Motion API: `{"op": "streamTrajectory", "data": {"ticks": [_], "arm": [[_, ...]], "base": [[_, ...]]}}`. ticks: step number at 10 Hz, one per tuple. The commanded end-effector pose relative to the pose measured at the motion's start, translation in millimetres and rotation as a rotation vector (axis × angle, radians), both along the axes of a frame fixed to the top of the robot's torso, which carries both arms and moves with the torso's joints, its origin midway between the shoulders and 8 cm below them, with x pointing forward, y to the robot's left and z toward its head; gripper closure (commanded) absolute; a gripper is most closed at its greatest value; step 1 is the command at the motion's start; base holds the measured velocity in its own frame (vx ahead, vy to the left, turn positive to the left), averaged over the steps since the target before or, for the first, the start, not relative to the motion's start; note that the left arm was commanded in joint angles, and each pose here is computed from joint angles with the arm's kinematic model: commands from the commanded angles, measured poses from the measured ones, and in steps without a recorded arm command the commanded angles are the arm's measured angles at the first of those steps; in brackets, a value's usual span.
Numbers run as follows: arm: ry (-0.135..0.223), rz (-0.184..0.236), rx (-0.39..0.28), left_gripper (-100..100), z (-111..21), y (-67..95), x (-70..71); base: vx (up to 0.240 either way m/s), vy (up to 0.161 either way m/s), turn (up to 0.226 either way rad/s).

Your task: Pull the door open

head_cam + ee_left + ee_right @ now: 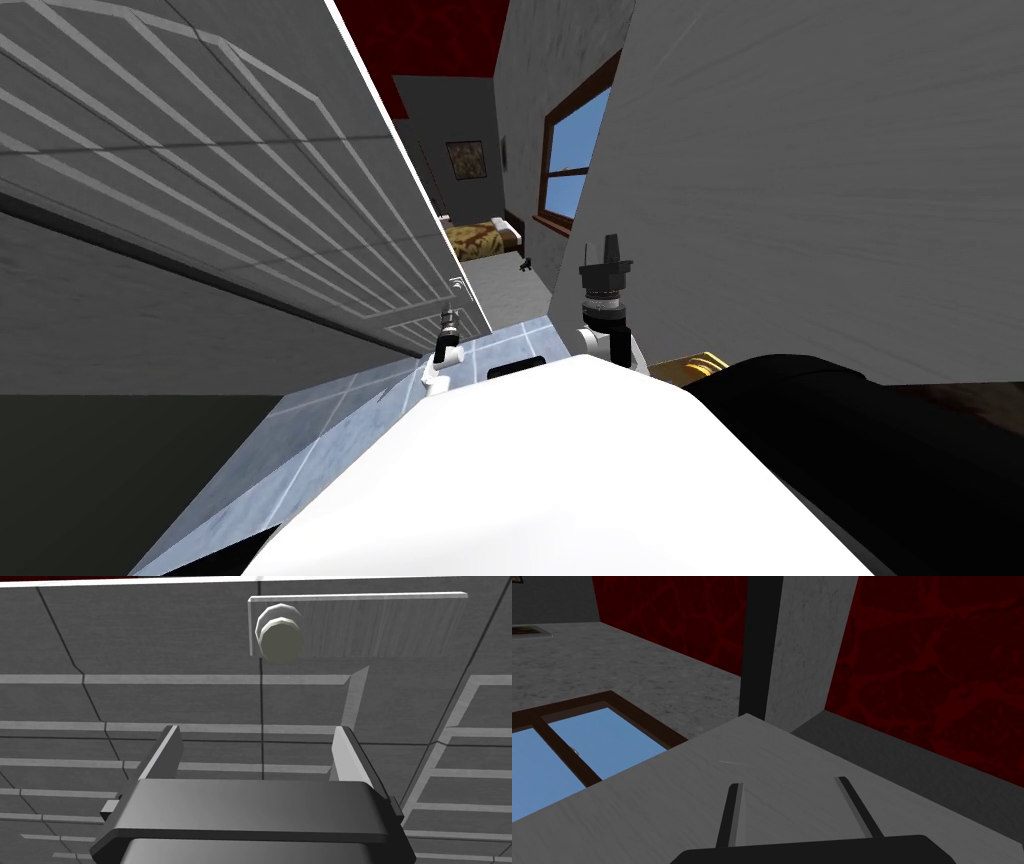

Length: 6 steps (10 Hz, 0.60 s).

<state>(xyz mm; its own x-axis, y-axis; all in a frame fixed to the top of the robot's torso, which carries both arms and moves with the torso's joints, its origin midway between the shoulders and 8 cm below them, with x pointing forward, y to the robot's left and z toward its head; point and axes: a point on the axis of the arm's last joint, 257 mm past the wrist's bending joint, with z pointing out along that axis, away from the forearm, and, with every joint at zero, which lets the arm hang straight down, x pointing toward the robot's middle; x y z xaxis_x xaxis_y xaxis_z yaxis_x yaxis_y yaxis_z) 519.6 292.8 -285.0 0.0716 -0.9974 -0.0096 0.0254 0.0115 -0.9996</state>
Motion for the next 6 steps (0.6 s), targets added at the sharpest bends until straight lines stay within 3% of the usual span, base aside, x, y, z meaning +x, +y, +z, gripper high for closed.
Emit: {"op": "streamTrajectory", "data": {"ticks": [1,2,6], "arm": [[0.021,0.001,-0.009,-100,-9.4,-0.7,1.9],[0.013,0.001,-0.006,-100,-6.2,-1.2,1.1],[0.022,0.063,-0.008,-100,-12.6,59.8,-4.3]], "base": [[0.139,0.025,-0.025],[0.06,0.015,-0.007],[0.178,-0.044,-0.156]]}}
